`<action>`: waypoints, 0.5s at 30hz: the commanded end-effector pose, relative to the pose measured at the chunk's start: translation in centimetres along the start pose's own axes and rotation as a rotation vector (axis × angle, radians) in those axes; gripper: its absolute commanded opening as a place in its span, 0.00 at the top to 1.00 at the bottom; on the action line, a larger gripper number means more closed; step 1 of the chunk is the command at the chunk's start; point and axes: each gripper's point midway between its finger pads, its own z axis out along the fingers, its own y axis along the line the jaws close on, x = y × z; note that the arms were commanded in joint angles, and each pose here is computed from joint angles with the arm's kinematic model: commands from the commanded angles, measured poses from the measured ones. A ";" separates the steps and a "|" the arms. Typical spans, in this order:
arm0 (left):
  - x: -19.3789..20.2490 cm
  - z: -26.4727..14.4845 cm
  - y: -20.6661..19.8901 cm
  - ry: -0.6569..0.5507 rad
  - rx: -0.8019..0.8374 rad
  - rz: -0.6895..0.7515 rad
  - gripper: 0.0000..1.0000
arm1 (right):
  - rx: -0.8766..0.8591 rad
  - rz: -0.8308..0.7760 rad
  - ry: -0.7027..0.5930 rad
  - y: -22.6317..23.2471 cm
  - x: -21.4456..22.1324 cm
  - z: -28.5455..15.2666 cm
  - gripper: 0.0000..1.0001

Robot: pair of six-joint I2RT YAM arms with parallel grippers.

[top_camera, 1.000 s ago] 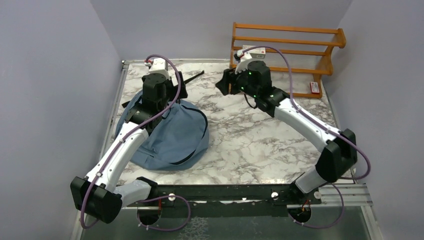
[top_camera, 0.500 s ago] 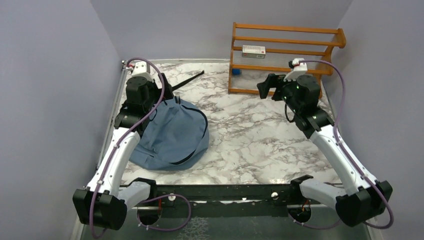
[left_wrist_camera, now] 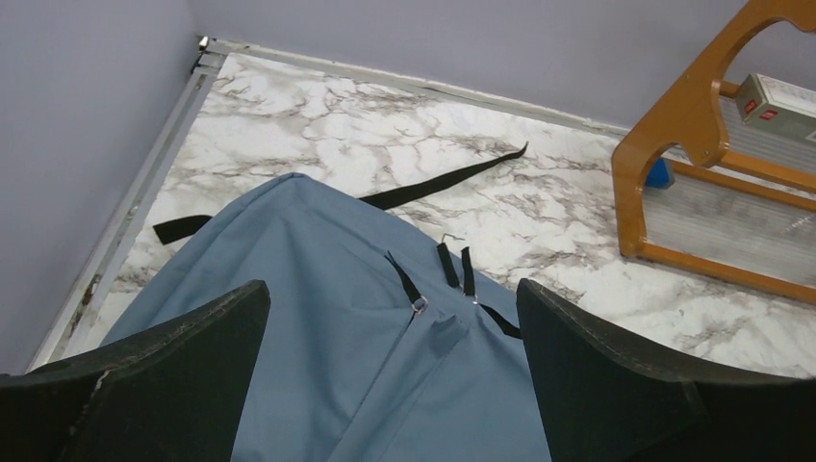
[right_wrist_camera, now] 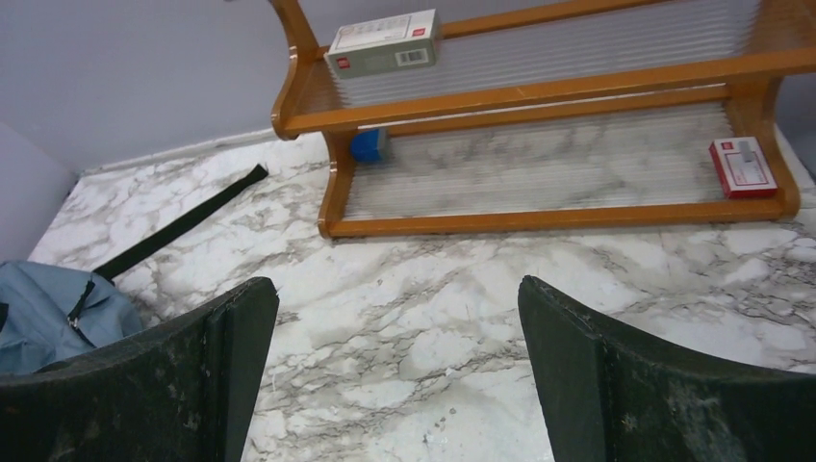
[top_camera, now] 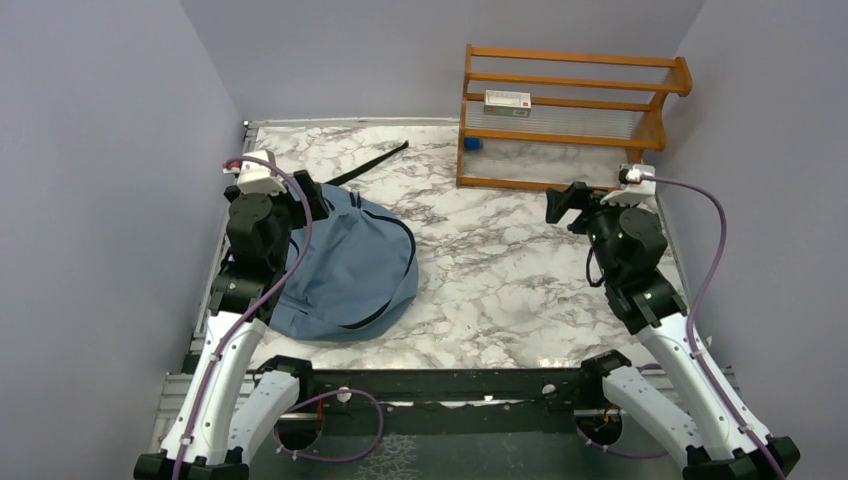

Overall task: Pack the student bag
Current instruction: Reset both arms

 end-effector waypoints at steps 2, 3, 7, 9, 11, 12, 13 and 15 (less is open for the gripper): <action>0.3 -0.7 1.9 -0.026 -0.082 -0.001 0.01 | 0.090 0.025 -0.172 -2.0 -3.3 -1.4 0.00; 0.6 -0.7 1.9 -0.020 -0.079 0.001 0.01 | 0.101 0.019 -0.181 -2.3 -3.3 -1.6 0.00; 1.3 -0.5 1.8 0.001 -0.078 0.004 0.01 | 0.134 -0.003 -0.209 -3.2 -3.4 -2.1 0.00; 1.4 -0.4 1.8 0.006 -0.076 0.000 0.01 | 0.143 -0.011 -0.219 -3.4 -3.5 -2.3 0.00; 1.6 -0.2 1.6 0.011 -0.071 -0.004 0.01 | 0.154 -0.022 -0.229 -3.7 -3.6 -2.4 0.00; 1.6 -0.2 1.6 0.013 -0.068 -0.005 0.01 | 0.157 -0.029 -0.236 -3.7 -3.8 -2.5 0.00; 1.6 -0.1 1.5 0.016 -0.067 -0.006 0.01 | 0.161 -0.035 -0.241 -3.8 -3.9 -2.5 0.00; 1.8 -0.1 1.5 0.018 -0.062 -0.009 0.01 | 0.167 -0.047 -0.243 -3.9 -4.1 -2.6 0.00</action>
